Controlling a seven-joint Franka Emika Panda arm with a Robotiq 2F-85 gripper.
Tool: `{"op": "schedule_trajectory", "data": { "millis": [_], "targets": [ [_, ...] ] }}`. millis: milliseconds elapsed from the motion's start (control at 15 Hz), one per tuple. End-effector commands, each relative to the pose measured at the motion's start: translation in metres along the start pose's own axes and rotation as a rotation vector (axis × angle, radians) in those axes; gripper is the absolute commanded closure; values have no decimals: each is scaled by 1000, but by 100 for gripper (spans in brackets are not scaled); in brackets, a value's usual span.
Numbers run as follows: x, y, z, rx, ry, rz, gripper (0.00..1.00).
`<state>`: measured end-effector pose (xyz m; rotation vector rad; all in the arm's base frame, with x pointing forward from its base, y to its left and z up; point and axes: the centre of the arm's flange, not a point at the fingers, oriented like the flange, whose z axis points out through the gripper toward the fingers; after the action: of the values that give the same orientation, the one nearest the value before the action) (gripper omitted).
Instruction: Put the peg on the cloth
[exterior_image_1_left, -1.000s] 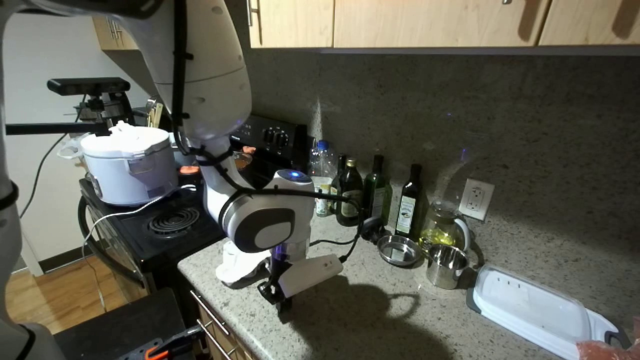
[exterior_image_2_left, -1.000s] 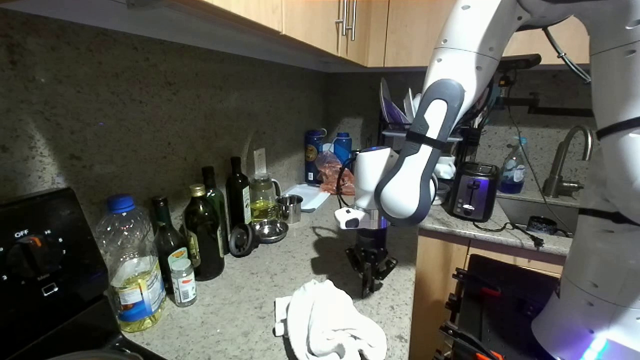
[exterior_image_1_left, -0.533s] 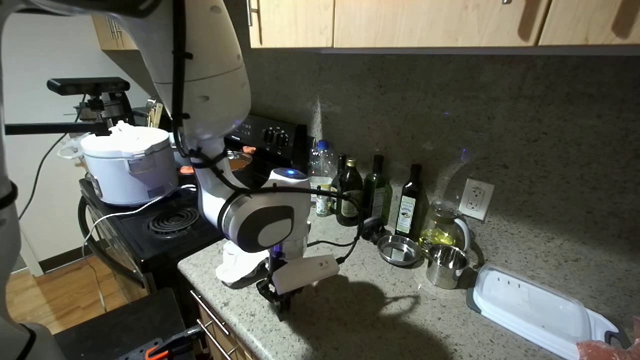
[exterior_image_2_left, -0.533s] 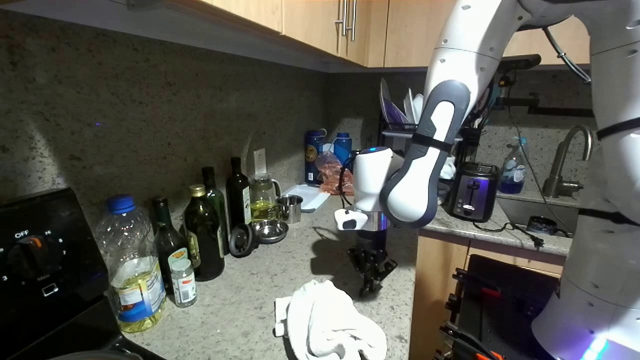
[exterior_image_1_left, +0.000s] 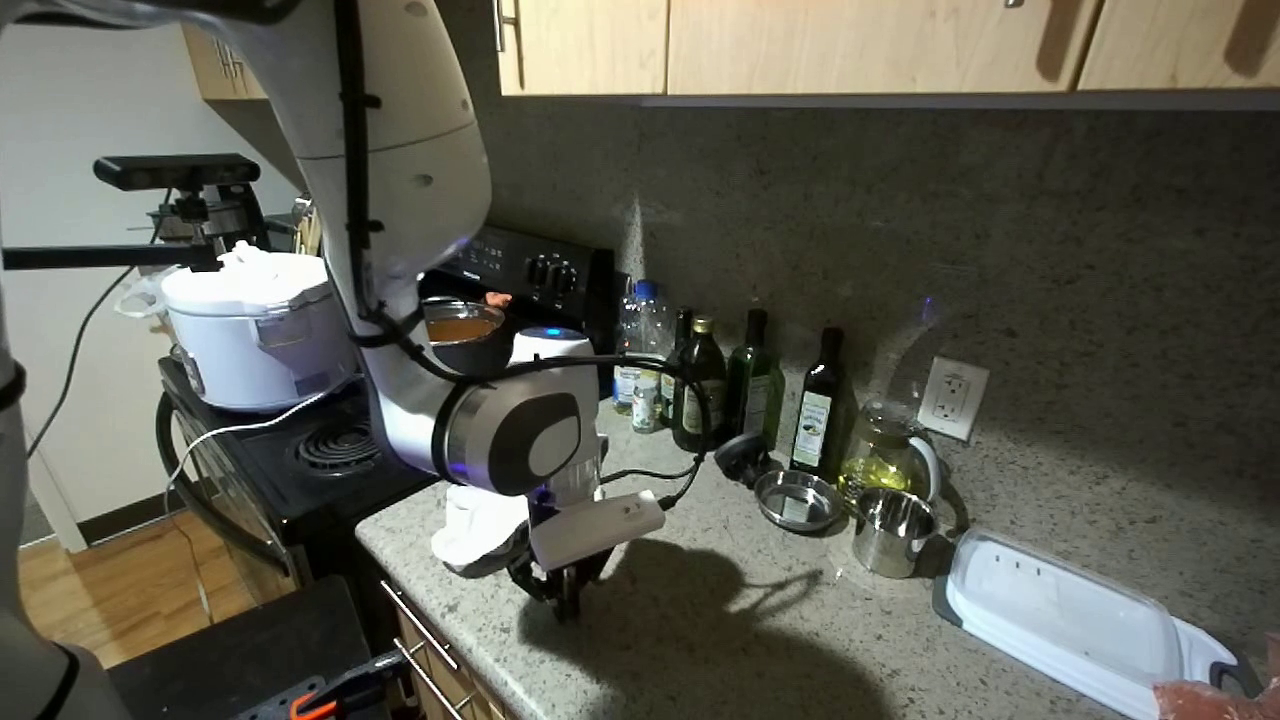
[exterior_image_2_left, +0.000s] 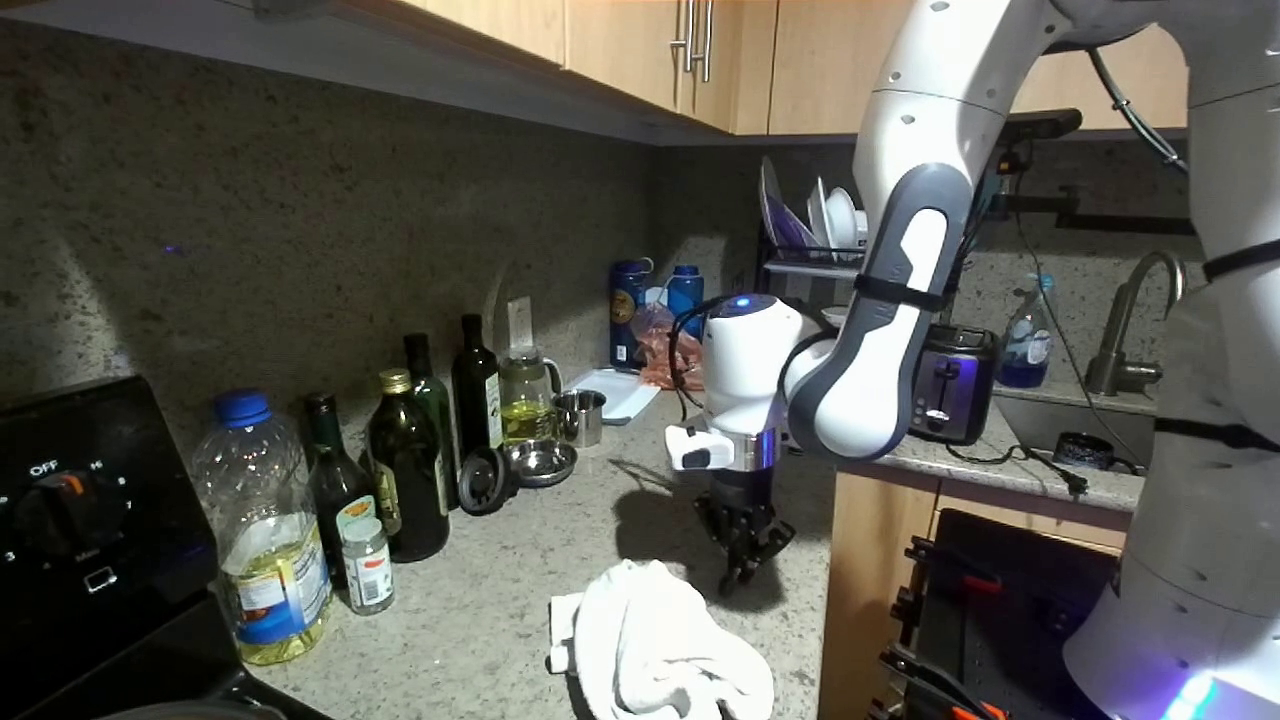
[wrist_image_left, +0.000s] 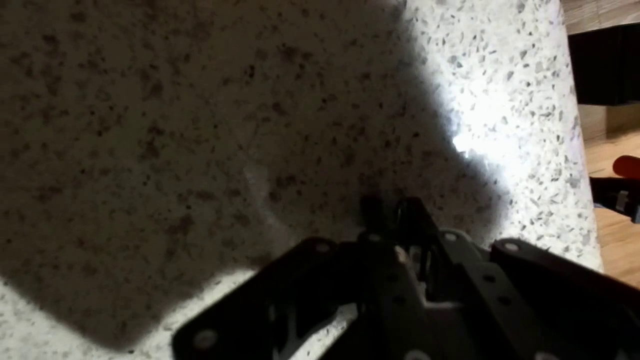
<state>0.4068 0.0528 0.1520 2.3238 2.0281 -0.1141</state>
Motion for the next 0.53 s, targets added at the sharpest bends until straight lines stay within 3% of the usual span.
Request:
{"op": "schedule_trajectory", "data": {
  "millis": [0, 467],
  "targets": [
    [8, -14, -15, -16, -34, -14, 96],
    [9, -13, -31, 40, -11, -66, 96]
  ]
}}
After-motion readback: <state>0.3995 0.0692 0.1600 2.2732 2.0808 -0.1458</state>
